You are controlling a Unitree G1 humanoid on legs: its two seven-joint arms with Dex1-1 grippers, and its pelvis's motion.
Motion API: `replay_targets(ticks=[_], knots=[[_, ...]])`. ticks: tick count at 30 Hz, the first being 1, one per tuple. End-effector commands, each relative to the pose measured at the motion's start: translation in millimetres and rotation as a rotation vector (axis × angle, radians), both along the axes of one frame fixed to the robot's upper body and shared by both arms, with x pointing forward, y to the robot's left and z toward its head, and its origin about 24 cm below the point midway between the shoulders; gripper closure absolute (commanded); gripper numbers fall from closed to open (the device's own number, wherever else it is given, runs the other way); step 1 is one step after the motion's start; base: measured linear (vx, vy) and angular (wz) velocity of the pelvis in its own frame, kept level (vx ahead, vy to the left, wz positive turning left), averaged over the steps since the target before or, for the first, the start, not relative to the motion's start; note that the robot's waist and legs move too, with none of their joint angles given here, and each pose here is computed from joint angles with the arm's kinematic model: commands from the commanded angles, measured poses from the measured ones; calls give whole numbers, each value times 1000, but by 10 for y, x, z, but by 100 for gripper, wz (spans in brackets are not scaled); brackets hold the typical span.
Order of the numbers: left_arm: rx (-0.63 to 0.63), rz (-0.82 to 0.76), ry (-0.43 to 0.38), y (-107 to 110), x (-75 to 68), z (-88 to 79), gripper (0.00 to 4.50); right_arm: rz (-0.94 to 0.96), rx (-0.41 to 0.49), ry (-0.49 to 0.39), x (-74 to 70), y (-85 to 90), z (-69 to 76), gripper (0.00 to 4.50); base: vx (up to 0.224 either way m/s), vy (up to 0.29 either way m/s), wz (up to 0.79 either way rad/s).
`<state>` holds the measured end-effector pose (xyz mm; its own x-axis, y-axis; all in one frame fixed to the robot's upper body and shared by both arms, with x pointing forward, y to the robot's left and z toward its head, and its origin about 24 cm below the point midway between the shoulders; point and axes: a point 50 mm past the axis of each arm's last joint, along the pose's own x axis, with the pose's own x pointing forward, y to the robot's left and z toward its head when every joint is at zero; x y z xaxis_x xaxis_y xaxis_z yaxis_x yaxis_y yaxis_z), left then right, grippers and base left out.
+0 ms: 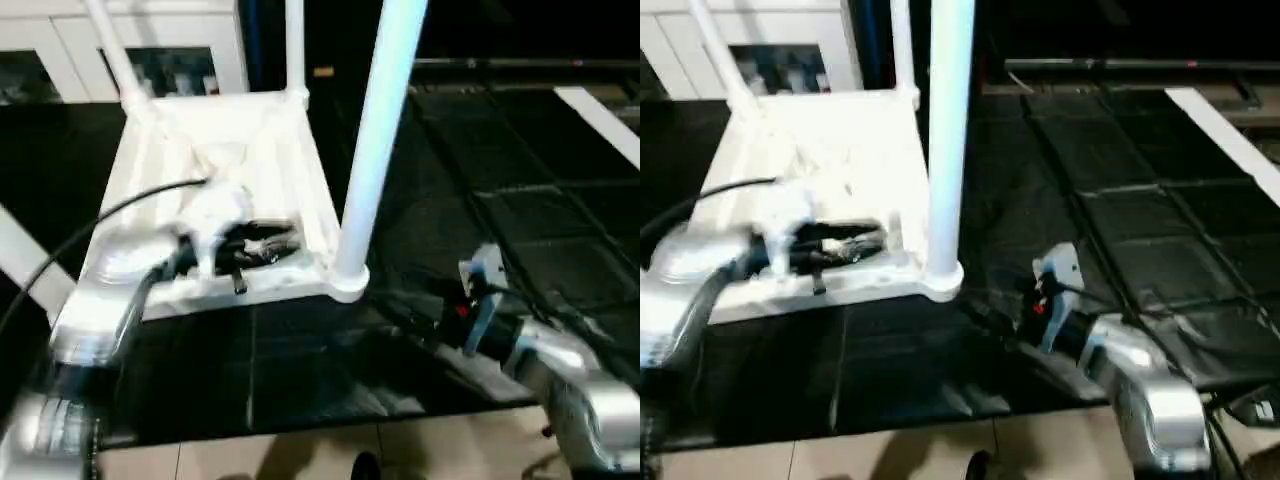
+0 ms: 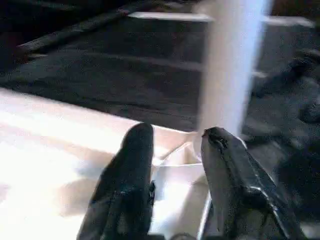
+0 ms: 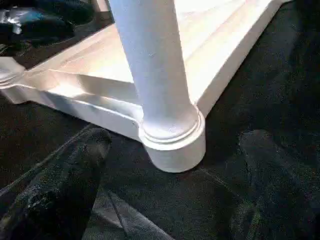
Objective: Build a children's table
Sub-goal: Rotate leg to tighten, then move to table
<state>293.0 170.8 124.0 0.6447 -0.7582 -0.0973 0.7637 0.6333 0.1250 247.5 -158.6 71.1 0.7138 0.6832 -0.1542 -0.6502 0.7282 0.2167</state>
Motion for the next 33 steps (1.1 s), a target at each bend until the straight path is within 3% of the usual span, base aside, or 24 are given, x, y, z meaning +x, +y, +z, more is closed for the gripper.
replay_targets(ticks=[1, 2, 3, 4, 5, 7, 10, 14, 20, 28, 33], knots=[[-159, 264, -4, -16, -216, -90, 262, -104, -2, -20, -68, 58, 5, 6, 0, 0, 0], [-159, 264, -4, -16, -216, -90, 262, -104, -2, -20, -68, 58, 5, 6, 0, 0, 0], [-198, 427, 25, 1, -463, -253, 262, -120, 27, -23, -168, 144, -22, 6, 0, 0, 0], [-198, 465, 40, 7, -529, -299, 262, -120, 34, -17, -197, 165, -34, 6, 0, 0, 0], [-169, 504, 33, 6, -615, -342, 262, -123, -17, -35, -235, 182, -70, 6, 0, 0, 0], [-138, 540, 22, 0, -696, -366, 262, -128, -54, -29, -274, 196, -127, 6, 15, -92, 8], [-157, 604, 79, 7, -809, -459, 262, -149, -66, 0, -329, 197, -219, 6, 1, -160, 53], [-160, 664, 123, 47, -877, -499, 262, -211, 25, 55, -322, 152, -247, 6, 114, -200, 79], [-84, 687, 96, 107, -933, -485, 262, -221, -37, 34, -342, 96, -280, 6, 14, -172, 35], [-29, 663, 66, 194, -916, -401, 262, -265, -28, 33, -350, 49, -292, 6, -95, -28, 27], [-18, 673, 74, 185, -860, -436, 262, -295, 6, 42, -382, 67, -295, 6, -13, -12, 5]])
